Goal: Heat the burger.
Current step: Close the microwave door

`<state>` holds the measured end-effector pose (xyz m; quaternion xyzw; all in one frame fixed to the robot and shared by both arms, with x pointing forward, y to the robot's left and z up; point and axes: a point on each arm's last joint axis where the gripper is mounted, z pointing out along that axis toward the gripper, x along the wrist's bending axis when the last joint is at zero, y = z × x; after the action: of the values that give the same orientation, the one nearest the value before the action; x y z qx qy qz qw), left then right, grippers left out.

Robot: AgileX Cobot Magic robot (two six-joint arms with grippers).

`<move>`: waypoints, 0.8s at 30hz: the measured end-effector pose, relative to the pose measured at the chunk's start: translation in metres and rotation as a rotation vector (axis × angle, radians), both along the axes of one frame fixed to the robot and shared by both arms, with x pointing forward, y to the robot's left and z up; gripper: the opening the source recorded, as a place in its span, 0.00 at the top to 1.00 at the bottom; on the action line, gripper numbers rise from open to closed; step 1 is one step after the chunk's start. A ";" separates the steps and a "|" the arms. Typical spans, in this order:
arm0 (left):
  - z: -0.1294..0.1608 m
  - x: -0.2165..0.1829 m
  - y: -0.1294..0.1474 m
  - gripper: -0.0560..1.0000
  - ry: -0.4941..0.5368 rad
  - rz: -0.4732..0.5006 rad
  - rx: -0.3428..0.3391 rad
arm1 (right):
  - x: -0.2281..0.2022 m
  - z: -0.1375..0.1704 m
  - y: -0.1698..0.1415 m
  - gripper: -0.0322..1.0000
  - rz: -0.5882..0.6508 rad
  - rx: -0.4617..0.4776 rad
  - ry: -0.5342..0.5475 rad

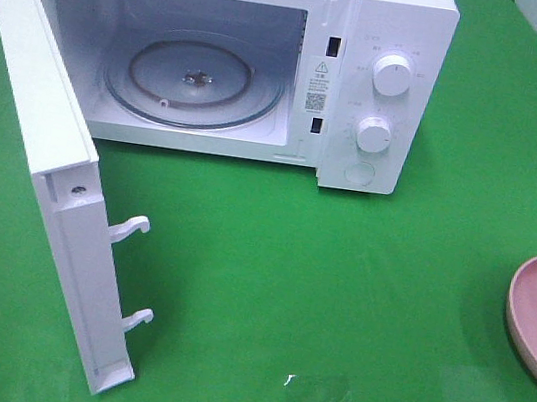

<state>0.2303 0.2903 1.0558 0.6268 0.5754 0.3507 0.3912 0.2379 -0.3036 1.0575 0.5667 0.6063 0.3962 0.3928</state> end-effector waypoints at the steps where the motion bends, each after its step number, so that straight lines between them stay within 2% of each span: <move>1: 0.000 0.000 0.000 0.01 0.000 0.000 0.000 | 0.000 0.000 0.000 0.23 0.000 0.000 0.000; 24: 0.000 0.000 0.000 0.01 0.000 0.000 0.000 | 0.000 0.000 0.000 0.23 0.000 0.000 0.000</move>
<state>0.2303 0.2903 1.0558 0.6268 0.5754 0.3507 0.3912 0.2379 -0.3036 1.0575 0.5667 0.6063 0.3962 0.3928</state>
